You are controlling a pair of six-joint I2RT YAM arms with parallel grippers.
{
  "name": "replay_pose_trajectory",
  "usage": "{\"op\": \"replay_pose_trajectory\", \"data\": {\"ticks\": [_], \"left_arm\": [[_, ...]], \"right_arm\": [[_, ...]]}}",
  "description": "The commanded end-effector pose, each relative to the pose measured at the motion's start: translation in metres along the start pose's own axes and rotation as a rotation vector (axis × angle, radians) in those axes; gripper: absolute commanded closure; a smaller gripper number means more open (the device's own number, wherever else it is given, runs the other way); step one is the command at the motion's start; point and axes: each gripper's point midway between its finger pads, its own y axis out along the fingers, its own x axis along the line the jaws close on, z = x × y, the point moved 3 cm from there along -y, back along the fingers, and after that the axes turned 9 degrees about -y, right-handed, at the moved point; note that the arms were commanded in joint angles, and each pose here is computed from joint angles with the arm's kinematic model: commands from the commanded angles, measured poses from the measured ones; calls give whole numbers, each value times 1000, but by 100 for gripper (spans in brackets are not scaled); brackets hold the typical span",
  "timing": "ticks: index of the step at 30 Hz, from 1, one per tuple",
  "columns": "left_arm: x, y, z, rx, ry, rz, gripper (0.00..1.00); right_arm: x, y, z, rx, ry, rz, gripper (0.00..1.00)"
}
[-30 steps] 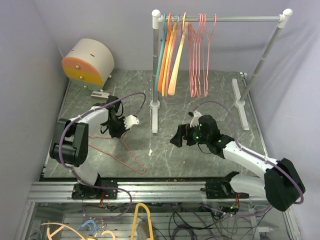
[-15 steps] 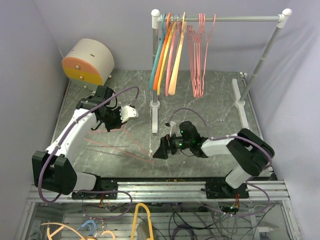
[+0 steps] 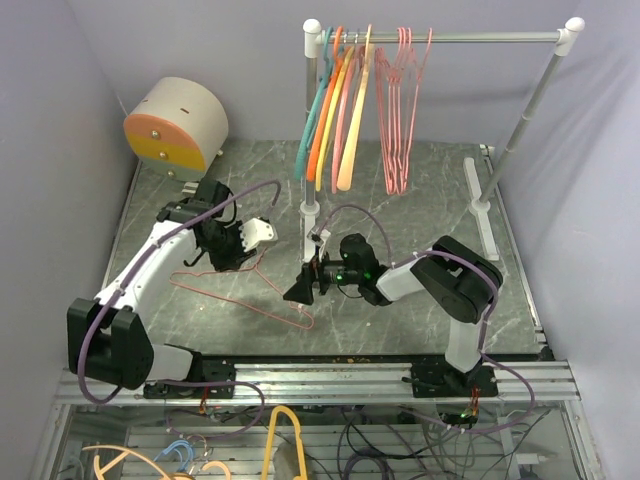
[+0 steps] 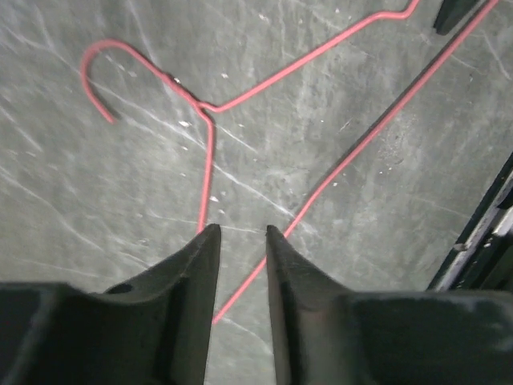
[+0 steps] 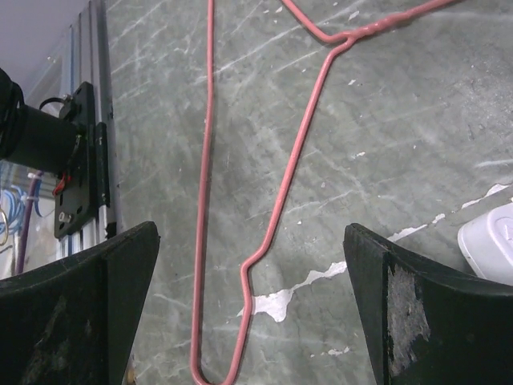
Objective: Organize the hangers
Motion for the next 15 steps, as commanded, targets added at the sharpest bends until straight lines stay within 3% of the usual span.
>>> {"op": "replay_pose_trajectory", "data": {"ticks": [1,4,9,15], "left_arm": [[10,30,23,101,-31,-13,51],[17,53,29,133,-48,25,34],[34,78,29,148,-54,19,34],[40,101,39,189,-66,39,42]], "right_arm": [[2,0,-7,-21,-52,2,1],[5,-5,-2,-14,-38,6,1],[10,-14,3,-17,-17,7,1],[10,-20,13,5,-6,21,1]]}}
